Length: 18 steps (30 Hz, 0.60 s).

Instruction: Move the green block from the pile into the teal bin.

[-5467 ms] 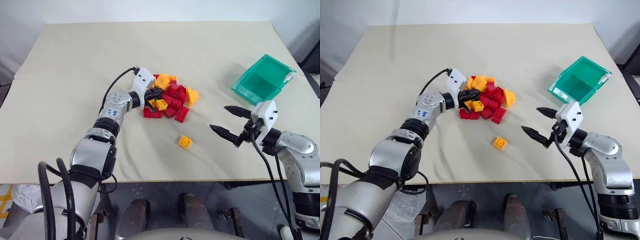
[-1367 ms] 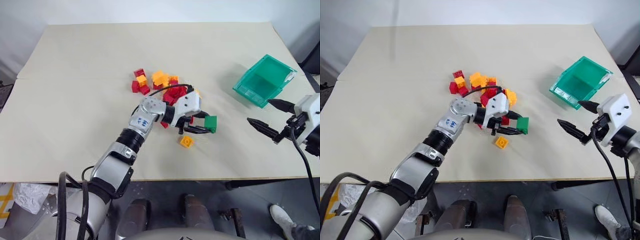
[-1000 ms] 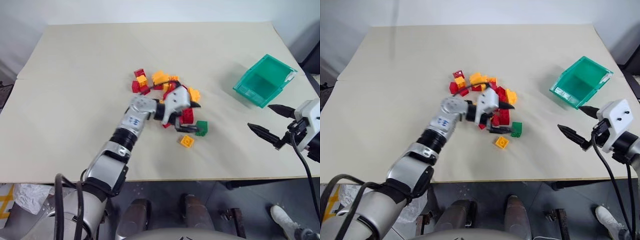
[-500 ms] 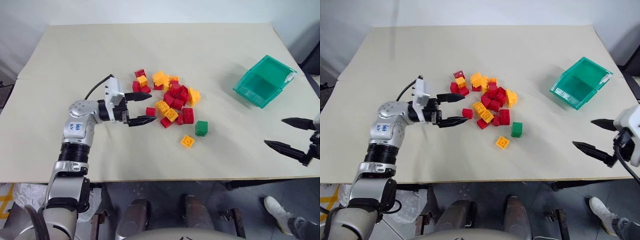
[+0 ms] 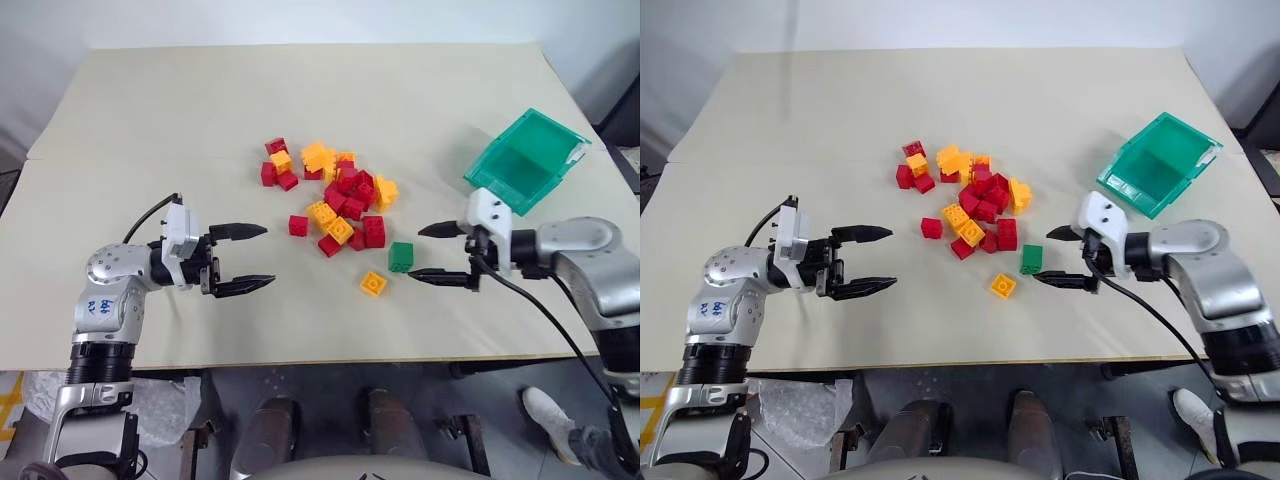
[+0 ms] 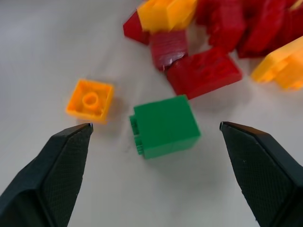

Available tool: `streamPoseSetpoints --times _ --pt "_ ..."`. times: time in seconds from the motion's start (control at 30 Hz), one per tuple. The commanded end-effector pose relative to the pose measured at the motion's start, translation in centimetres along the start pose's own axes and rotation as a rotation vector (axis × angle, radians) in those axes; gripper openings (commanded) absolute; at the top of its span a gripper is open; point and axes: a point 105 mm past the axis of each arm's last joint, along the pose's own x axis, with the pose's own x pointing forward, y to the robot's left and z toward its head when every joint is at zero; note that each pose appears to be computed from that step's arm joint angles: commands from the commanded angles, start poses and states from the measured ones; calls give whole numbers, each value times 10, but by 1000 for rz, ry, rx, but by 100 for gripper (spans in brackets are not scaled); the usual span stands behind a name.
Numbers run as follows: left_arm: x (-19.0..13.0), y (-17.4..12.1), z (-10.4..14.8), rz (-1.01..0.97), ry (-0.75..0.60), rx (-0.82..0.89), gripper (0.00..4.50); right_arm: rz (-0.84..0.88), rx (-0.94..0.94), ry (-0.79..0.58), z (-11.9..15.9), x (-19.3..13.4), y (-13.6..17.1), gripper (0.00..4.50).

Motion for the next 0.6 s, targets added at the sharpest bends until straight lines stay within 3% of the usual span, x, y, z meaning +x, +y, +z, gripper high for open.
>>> streamPoseSetpoints --times 0.03,0.13,0.17,0.3,0.4,0.6 --pt "-5 -2 15 47 -36 46 448 43 -38 76 -5 21 -10 450" --pt "-3 -1 17 62 -43 46 448 31 -59 28 4 32 -18 450" --pt "-3 -1 17 65 -46 47 450 26 -69 41 3 34 -19 432" --pt "1 -1 18 67 -50 47 450 15 -66 26 5 28 -18 332" --pt "7 2 19 61 -57 47 450 -38 -64 23 5 16 -18 225" --pt "21 11 24 48 -82 50 450 -226 -64 -51 17 -9 -29 214"
